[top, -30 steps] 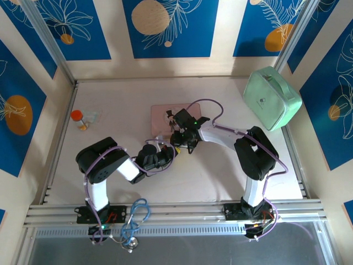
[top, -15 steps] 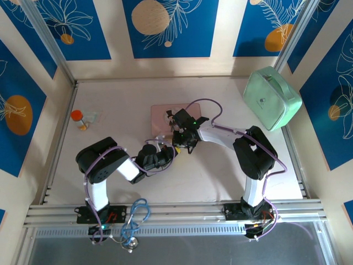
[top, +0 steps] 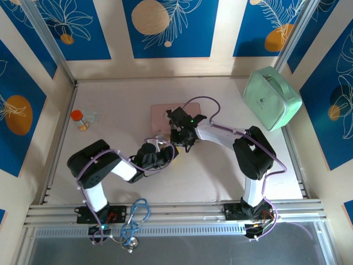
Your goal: Unlock a padlock with a key
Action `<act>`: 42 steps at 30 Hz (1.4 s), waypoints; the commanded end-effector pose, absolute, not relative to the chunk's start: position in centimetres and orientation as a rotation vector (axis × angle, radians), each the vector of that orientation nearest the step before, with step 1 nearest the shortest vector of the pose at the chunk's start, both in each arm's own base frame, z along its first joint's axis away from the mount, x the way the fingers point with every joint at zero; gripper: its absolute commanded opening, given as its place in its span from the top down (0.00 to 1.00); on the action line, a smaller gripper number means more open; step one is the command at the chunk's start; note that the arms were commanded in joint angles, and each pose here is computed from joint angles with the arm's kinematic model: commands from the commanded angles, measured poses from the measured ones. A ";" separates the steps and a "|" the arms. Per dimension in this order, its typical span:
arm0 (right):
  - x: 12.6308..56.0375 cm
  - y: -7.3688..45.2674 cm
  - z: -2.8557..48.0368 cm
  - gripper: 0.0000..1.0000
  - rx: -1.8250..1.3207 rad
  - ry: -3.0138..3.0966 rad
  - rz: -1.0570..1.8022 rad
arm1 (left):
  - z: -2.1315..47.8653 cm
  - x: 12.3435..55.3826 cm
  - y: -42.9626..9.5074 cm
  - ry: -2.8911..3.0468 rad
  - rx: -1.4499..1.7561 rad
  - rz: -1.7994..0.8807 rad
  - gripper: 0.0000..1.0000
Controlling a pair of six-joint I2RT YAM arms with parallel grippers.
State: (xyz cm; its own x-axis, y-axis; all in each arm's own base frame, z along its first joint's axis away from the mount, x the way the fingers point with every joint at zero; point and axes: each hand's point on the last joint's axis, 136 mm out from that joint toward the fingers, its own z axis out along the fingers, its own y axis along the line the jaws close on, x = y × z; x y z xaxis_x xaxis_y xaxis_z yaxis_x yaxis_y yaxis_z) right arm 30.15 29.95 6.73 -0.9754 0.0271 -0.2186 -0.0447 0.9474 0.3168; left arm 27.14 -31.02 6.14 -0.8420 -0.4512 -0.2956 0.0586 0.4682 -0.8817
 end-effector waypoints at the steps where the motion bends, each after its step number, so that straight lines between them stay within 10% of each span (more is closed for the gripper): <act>1: 28.3 30.3 6.0 1.00 -0.007 2.968 0.435 | 8.1 27.8 -30.3 2.168 -0.244 -1.277 0.44; 15: 27.3 30.5 4.8 1.00 0.083 3.047 0.412 | 7.3 26.7 -28.8 2.159 -0.258 -1.163 0.73; 42: 26.6 30.2 4.6 1.00 0.155 3.141 0.391 | 7.4 26.9 -31.4 2.134 -0.205 -1.270 0.78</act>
State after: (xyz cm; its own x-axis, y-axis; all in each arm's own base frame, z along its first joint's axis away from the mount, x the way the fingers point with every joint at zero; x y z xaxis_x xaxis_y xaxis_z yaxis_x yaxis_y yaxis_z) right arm 28.39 30.27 5.52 -0.9940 0.0942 -0.0549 0.0767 0.9620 0.2622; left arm 26.63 -30.22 6.11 -0.7893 -0.4326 -0.4357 0.1445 0.5588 -0.8166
